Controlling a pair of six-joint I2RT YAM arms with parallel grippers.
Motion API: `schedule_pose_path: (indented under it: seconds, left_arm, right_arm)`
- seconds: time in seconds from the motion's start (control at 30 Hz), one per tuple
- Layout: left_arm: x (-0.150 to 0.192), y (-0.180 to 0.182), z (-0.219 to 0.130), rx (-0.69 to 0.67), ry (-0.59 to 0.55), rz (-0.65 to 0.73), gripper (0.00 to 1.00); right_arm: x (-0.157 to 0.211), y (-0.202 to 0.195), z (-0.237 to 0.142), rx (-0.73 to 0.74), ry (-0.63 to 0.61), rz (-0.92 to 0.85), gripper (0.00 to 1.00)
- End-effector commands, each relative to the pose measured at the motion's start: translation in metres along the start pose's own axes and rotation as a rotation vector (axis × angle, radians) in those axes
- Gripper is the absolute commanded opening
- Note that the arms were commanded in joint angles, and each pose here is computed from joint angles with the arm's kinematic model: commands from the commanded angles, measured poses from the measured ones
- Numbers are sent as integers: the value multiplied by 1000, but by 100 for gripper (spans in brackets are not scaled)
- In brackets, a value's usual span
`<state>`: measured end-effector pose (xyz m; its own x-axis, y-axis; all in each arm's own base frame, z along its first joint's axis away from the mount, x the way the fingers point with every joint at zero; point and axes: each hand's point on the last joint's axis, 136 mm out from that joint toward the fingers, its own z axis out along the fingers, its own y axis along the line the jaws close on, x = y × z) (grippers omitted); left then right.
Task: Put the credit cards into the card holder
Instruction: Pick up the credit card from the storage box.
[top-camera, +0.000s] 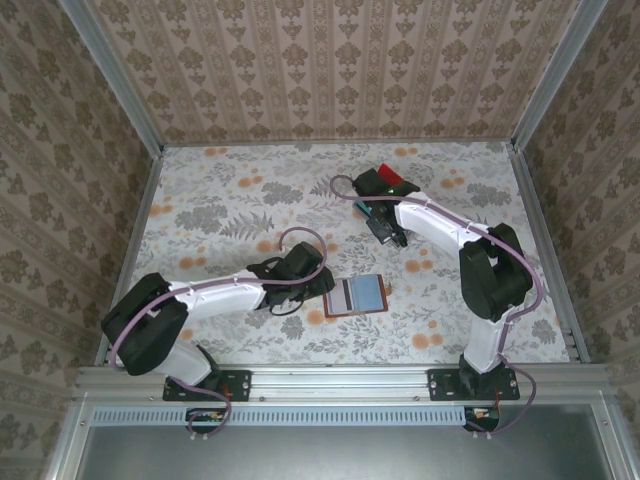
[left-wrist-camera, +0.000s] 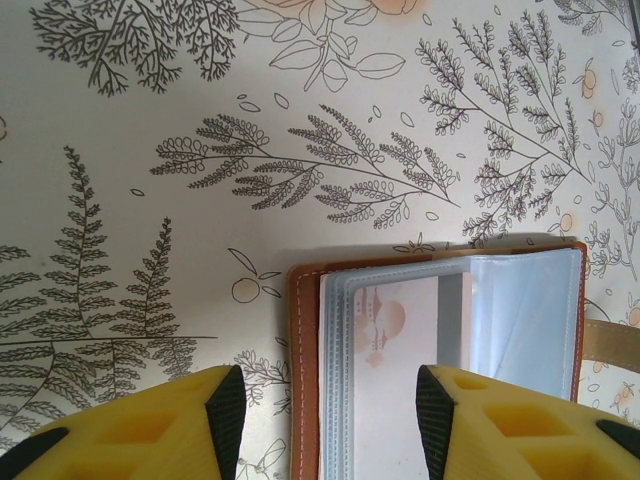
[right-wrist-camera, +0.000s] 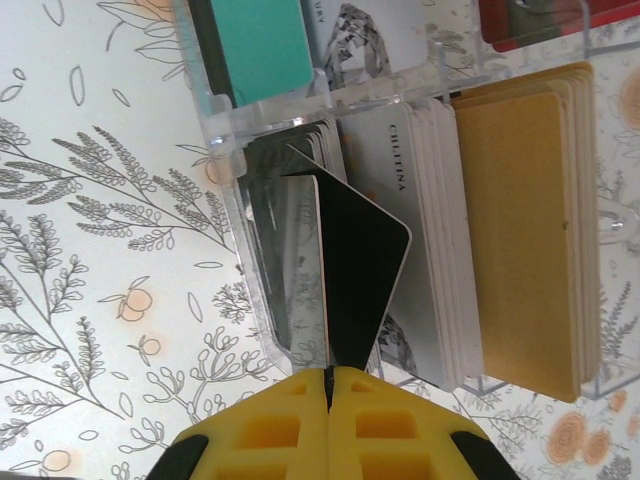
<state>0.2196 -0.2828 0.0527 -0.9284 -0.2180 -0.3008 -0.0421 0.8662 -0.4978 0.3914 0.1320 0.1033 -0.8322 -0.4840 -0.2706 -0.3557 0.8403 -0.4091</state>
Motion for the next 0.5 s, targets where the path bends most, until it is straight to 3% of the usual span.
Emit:
schedule_pose_path:
  seconds: [0.0, 0.47]
  left_arm:
    - [-3, -7, -1, 11, 6, 25, 51]
    - [-1, -2, -1, 4, 6, 20, 51]
  right_arm:
    - [-7, -3, -7, -23, -33, 6, 0]
    - [-7, 7, 2, -74, 0, 17, 0]
